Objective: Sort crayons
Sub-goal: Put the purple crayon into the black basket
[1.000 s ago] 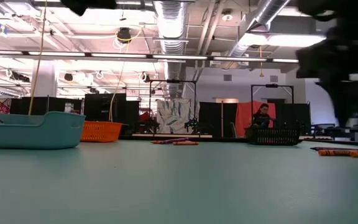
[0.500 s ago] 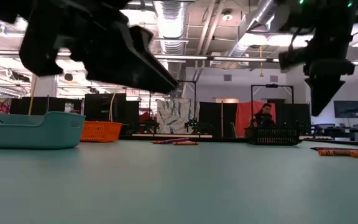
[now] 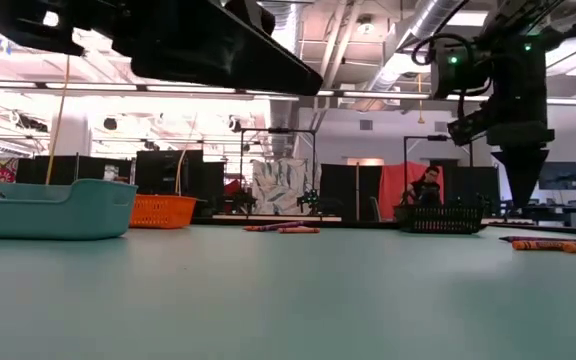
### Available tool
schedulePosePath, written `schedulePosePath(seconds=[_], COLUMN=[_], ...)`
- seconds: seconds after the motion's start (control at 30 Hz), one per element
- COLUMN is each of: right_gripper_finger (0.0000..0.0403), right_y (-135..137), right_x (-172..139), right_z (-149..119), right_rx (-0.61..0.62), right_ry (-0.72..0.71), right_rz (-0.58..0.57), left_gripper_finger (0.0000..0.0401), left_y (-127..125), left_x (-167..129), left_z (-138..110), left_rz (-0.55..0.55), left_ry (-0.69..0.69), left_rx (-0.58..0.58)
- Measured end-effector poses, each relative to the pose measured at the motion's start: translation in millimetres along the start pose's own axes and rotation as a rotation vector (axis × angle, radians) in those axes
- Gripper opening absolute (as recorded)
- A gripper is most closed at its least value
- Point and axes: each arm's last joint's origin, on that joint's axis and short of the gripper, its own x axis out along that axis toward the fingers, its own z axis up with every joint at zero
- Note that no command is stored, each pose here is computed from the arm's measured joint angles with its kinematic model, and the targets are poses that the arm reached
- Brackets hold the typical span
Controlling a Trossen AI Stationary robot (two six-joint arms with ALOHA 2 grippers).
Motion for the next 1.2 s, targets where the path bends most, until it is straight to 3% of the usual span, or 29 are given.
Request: schedulePosePath(seconds=[0.3,0.73,0.83,1.03,1.2], right_gripper_finger=[0.0108,0.0107,0.0089,0.0015,0.0005], right_y=[-2.7,-6.7,-5.5,-5.5,-5.8], right_x=[25.4,63.9,68.8,59.1,47.4], right_z=[-8.7,13.6,17.3,21.2,25.1], right_rx=[-0.002,0.013,0.009,0.001,0.01], right_ry=[0.044,0.205,0.229,0.194,0.126], right_rz=[0.038,0.04,0.035,0.047,0.069], left_gripper_finger=[0.01,0.01,0.01,0.01,0.01], left_y=[-3.4,-10.9,-11.5,-11.5,-11.5], left_x=[-0.8,-3.3,-3.4,-3.4,-3.4], left_z=[1.6,3.7,3.2,2.3,2.1], left_rz=[-0.051,-0.067,-0.07,-0.071,-0.071], left_ry=[-0.02,-0.032,-0.026,-0.018,-0.017], left_rx=[-0.028,-0.023,-0.02,-0.011,-0.001])
